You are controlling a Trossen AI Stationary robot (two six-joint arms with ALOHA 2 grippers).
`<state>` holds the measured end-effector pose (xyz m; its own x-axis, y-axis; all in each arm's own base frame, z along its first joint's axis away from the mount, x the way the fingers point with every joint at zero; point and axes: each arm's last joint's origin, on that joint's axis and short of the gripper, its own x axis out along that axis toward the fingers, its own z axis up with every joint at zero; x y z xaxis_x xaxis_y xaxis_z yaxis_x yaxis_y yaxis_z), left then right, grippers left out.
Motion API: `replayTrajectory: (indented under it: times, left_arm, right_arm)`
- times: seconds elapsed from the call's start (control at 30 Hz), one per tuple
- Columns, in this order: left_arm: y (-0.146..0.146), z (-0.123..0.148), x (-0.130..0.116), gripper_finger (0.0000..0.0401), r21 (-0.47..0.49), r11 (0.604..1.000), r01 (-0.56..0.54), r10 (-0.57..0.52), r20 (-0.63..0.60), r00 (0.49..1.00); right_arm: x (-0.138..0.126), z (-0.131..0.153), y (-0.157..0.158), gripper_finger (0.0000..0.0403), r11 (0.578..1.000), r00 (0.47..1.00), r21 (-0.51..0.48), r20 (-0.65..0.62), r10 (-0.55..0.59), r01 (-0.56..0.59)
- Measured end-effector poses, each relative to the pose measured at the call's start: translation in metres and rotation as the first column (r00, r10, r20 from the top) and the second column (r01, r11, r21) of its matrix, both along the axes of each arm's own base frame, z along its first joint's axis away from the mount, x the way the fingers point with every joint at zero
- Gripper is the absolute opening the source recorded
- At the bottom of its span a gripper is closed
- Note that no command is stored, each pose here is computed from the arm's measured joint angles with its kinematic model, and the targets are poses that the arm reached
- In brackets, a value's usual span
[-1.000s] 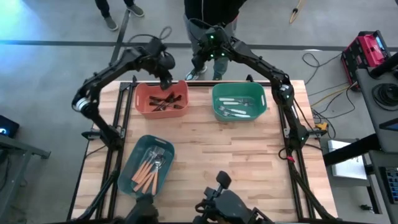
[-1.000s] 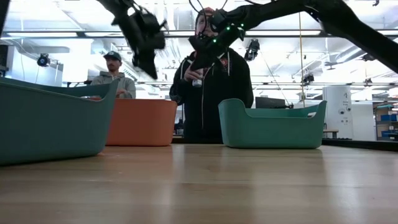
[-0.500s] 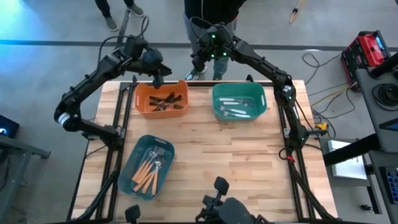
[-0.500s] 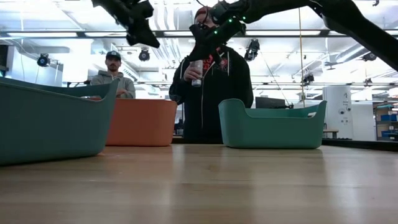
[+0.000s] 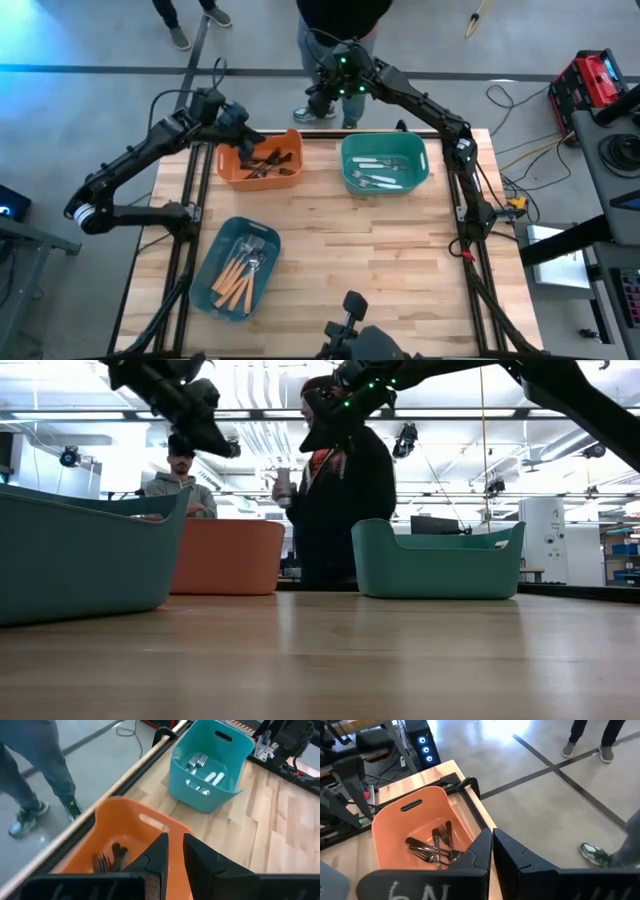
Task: Sort silverware by color (type)
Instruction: Return to Home Position
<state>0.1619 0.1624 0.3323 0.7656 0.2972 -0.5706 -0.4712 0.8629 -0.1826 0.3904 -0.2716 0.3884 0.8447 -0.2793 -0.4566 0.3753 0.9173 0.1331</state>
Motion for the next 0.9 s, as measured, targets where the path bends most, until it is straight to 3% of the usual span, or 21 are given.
replayTrajectory:
  times: [0.1,0.27,0.4,0.9]
  left_arm:
    - [-0.006,-0.003,-0.006,0.0041,-0.009,1.000,-0.008,0.008,0.006,1.000]
    - [-0.020,0.009,-0.016,0.0041,0.129,0.990,0.061,-0.077,0.119,0.990]
    - [-0.033,0.011,-0.030,0.0041,0.197,0.980,0.039,-0.077,0.192,0.978]
    - [-0.055,0.000,-0.050,0.0041,0.193,0.981,-0.014,-0.038,0.263,0.964]
  right_arm:
    - [0.002,0.000,0.003,0.0009,1.000,1.000,-0.003,0.000,0.009,-0.009]
    - [0.008,0.007,0.009,0.0009,0.986,0.984,-0.063,0.072,0.161,-0.157]
    - [0.006,0.018,0.013,0.0009,0.976,0.972,-0.099,0.114,0.205,-0.194]
    - [0.001,0.040,0.033,0.0009,0.963,0.960,-0.163,0.141,0.240,-0.217]
